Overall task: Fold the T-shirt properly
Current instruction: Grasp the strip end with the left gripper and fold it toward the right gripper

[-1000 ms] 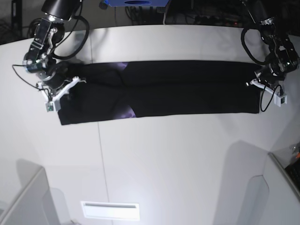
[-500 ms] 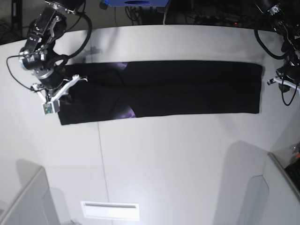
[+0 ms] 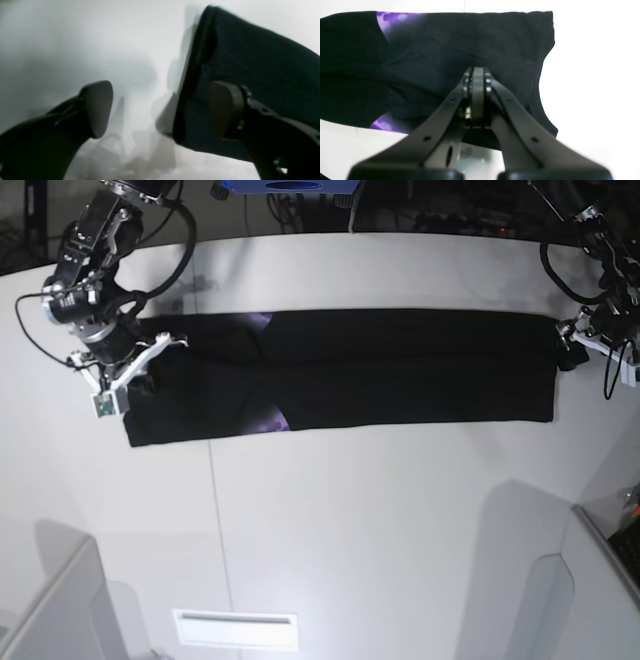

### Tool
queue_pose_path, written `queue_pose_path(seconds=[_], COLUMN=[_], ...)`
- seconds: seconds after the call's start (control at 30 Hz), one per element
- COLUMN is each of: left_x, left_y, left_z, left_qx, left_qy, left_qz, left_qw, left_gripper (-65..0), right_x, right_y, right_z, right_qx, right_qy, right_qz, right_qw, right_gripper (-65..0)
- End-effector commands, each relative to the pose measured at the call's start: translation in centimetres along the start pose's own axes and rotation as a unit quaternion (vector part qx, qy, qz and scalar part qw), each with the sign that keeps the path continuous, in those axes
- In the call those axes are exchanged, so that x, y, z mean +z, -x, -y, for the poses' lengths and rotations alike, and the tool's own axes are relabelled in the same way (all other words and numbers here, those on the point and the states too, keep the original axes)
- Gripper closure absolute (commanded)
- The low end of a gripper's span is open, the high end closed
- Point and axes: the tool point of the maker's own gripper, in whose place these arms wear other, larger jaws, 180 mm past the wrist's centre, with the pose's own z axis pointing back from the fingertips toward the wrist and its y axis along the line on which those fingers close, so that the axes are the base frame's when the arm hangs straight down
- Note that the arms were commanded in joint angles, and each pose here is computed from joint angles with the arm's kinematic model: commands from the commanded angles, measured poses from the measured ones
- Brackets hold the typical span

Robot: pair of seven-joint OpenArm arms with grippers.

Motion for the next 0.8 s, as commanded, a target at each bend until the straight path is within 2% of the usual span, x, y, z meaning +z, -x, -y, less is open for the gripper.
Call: queue_pose_path(seconds=[0.0,0.3,0.77], left_x=[0.4,-2.2,-4.2], left_y=[-1.6,-0.9,1.3], left_z=[-0.3,2.4,2.2], left_qx=[-0.008,-0.013,0.028], left_qy=[0.000,0.036,0.048], left_qz=[0.023,-0.005,-0.040], left_qw=[1.000,0.999,0.998], left_gripper=[-57.1,-57.1,-56.9], right_x=[0.3,0.3,0.3], right_y=[-1.4,-1.3,-1.3], right_z=[0.0,0.0,0.0], right_qx=[0.004,0.004,0.004], right_qy=[-0.001,-0.001,-0.001], right_qz=[0.026,0.024,0.024], right_qw=[0.9997,0.9997,0.9997], right_gripper=[0.0,0.0,0.0])
